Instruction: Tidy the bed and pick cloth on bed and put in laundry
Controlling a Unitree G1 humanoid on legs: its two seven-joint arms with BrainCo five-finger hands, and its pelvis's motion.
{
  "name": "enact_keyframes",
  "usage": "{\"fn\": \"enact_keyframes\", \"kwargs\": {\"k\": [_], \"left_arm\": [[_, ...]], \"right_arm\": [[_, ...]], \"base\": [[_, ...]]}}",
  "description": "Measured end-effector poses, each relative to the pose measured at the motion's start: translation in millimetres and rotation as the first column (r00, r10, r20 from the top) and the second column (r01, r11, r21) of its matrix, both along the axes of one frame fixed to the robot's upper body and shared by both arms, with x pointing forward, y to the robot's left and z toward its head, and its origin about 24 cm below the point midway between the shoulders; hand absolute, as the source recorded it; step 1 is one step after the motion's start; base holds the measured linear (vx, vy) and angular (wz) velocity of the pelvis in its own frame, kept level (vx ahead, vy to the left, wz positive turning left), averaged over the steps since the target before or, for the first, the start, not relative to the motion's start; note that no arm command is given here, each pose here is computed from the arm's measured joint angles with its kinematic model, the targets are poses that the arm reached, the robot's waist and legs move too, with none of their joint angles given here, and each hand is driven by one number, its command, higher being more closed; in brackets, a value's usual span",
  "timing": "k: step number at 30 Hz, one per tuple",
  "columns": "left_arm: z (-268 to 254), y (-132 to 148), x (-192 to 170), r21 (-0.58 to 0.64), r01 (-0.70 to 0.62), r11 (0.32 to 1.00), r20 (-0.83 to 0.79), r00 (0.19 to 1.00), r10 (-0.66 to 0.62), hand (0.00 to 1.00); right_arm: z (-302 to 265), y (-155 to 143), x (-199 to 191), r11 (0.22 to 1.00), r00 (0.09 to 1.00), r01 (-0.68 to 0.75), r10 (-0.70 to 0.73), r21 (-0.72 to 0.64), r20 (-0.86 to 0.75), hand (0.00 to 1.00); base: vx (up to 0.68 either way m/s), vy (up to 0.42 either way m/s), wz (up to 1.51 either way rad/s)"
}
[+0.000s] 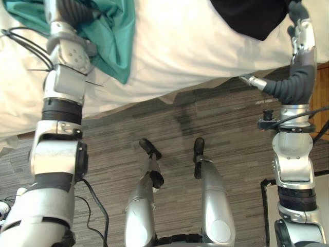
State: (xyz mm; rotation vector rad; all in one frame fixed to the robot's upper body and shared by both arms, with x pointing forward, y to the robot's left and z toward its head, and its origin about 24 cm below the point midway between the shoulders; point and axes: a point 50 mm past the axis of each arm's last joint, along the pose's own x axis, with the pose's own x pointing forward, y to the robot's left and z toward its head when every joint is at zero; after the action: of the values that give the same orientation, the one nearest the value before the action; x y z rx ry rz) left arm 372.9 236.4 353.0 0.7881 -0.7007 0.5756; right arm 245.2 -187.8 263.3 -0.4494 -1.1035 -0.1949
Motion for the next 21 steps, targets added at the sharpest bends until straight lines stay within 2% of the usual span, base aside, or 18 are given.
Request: {"fn": "enact_keyframes", "kwargs": {"k": [3, 7, 12, 14, 18, 21], "left_arm": [[-6, -7, -1, 0.005, 0.026, 1.000, 0.007, 1.000, -0.026, 1.00], [-64, -27, 2, -0.037, 0.133, 0.990, -0.065, 0.989, -0.135, 1.00], [-148, -42, -14, -0.220, 0.287, 0.933, -0.166, 0.931, -0.325, 1.00], [-177, -47, -29, -0.306, 0.351, 0.885, -0.174, 0.893, -0.415, 1.00], [-236, -45, -52, -0.438, 0.323, 0.839, -0.279, 0.839, -0.468, 1.00], [-294, -28, -85, -0.546, 0.179, 0.819, -0.417, 0.789, -0.451, 1.00]], "right_arm": [[1, 2, -3, 1.000, 1.000, -0.010, 0.010, 0.009, 0.012, 0.00], [-2, 1, -3, 0.999, 0.999, 0.038, -0.038, 0.004, 0.013, 0.00], [0, -7, 2, 0.991, 0.992, 0.125, -0.125, -0.047, 0.006, 0.00], [2, -25, 20, 0.976, 0.977, 0.205, -0.209, -0.067, -0.052, 0.00], [0, -63, 46, 0.924, 0.908, 0.367, -0.381, -0.113, -0.173, 0.00], [0, -88, 58, 0.884, 0.852, 0.443, -0.468, -0.151, -0.237, 0.00]], "base": [[0.05, -0.014, 0.06], [0.08, -0.029, 0.15], [0.10, -0.049, 0.21], [0.06, -0.083, 0.30], [0.04, -0.067, 0.23], [0.05, -0.088, 0.16]]}}
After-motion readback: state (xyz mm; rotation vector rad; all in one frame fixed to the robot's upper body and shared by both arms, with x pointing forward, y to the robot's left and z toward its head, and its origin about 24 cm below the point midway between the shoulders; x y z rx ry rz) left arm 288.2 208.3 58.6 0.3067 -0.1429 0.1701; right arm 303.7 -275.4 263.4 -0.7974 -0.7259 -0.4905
